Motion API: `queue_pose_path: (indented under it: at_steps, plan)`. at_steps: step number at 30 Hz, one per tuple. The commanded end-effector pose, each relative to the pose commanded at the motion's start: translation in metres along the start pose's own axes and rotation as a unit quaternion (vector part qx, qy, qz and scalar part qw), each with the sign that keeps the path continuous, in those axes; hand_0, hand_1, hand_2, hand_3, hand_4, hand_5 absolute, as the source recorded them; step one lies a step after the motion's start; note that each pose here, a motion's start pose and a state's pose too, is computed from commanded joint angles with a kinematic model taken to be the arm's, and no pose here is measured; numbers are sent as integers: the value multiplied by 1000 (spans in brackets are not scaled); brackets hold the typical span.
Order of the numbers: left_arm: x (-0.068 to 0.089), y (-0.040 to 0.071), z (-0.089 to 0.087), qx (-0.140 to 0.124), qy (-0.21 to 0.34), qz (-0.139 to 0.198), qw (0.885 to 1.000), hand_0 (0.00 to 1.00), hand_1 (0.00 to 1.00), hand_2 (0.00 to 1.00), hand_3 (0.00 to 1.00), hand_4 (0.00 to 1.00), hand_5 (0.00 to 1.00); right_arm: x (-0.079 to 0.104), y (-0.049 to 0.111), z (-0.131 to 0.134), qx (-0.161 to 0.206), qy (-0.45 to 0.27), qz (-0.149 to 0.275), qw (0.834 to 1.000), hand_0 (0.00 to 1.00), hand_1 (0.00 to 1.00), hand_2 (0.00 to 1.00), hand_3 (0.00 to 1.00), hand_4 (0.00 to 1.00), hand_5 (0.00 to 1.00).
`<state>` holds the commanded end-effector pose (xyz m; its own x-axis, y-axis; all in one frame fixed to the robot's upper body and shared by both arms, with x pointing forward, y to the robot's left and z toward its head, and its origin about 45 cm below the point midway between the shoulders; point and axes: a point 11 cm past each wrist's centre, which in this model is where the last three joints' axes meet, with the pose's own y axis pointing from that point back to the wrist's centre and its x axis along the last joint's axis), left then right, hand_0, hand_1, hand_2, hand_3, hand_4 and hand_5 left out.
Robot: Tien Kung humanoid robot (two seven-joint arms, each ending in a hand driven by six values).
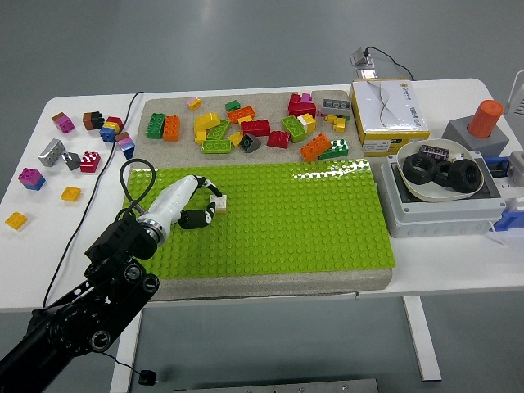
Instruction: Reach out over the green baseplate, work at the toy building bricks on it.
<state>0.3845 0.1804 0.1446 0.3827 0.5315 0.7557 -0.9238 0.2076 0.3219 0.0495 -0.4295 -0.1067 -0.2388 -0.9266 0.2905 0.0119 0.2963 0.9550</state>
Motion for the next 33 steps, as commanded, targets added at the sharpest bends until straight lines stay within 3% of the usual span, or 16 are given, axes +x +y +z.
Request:
queue_pose_path:
  at_steps: [3, 4, 15, 16, 21, 22, 33]
  plan:
    - [2, 1, 2, -4, -11, 7, 1000, 977, 875, 856, 580, 544, 2, 0, 0, 0, 0, 0, 0, 1000, 602, 605, 654, 651, 572, 861]
    - [2, 2, 2, -5, -16, 8, 1000, 981, 877, 856, 574, 609, 2, 0, 0, 0, 0, 0, 0, 1000, 602, 605, 654, 651, 572, 860]
    - [-2, 6, 4, -11, -68, 15, 997, 985, 880, 853, 562, 630, 17, 1, 0, 0, -1, 0, 0, 1000, 602, 605, 654, 651, 569, 849]
    - [-2, 6, 3, -10, -71, 15, 997, 988, 882, 854, 562, 727, 172, 1, 0, 0, -2, 0, 0, 1000, 602, 605, 653, 652, 573, 859]
    - [-4, 5, 0, -6, -76, 12, 997, 988, 882, 854, 562, 727, 172, 1, 0, 0, -2, 0, 0, 1000, 602, 605, 653, 652, 573, 859]
    - [-5, 4, 0, -6, -76, 12, 997, 989, 882, 857, 577, 808, 290, 1, 0, 0, -2, 0, 0, 1000, 602, 605, 652, 651, 573, 858]
    - [-7, 2, 1, -6, -73, 9, 997, 988, 883, 857, 578, 828, 340, 1, 0, -1, -1, -1, 0, 1000, 602, 605, 651, 652, 574, 853]
